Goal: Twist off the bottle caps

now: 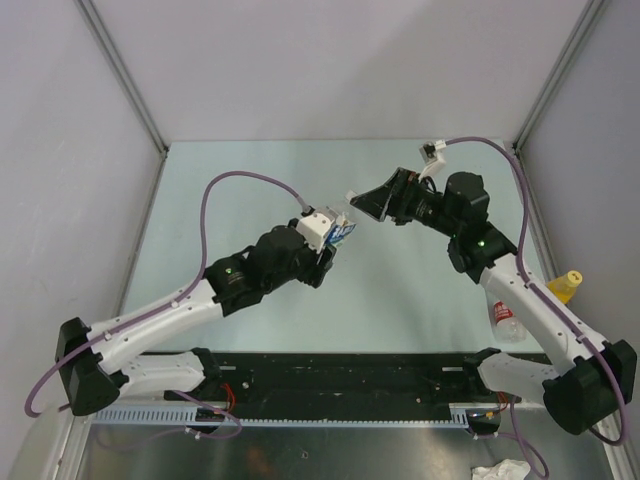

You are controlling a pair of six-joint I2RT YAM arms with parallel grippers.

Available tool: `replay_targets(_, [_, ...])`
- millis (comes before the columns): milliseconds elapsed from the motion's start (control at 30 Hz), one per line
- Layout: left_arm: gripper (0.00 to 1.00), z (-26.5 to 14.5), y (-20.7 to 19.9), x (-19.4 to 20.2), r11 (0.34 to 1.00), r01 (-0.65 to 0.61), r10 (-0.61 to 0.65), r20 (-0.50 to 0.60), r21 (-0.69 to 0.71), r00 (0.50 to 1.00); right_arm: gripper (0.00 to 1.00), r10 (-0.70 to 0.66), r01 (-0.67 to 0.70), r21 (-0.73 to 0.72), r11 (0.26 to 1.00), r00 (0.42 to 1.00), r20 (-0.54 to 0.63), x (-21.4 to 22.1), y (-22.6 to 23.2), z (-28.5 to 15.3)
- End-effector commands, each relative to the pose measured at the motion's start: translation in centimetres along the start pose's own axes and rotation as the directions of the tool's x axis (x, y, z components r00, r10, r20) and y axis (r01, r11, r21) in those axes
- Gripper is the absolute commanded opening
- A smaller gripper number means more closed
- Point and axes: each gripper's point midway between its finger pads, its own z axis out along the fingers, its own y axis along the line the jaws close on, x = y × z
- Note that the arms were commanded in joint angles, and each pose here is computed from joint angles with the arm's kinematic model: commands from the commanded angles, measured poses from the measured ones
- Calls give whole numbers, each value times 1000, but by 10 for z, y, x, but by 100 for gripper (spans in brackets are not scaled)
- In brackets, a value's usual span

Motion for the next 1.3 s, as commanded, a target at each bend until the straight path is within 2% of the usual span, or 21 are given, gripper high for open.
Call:
replay_targets(0, [5, -6, 12, -22, 992, -40, 46, 41, -119, 998, 82, 9, -9, -1, 1000, 999, 44, -15, 13, 6])
replay_targets(333, [5, -2, 3, -21, 988, -76, 79, 12, -134, 997, 60, 68, -73, 56, 996, 993, 96, -21, -1, 18])
replay_targets(767, [6, -2, 8, -16, 980, -100, 100, -12, -169, 995, 50, 113, -117, 59, 991, 991, 65, -13, -6, 37])
replay_targets(933, [6, -3, 10, -16, 977, -113, 111, -21, -183, 994, 41, 127, -130, 50, 990, 990, 62, -12, -5, 41])
replay_targets(1067, [6, -3, 12, -15, 972, -125, 122, -30, -199, 992, 42, 139, -141, 37, 989, 988, 63, -13, -3, 43])
replay_targets(1267, [7, -3, 13, -15, 968, -137, 131, -40, -211, 991, 55, 171, -170, -15, 985, 984, 52, -15, 4, 47])
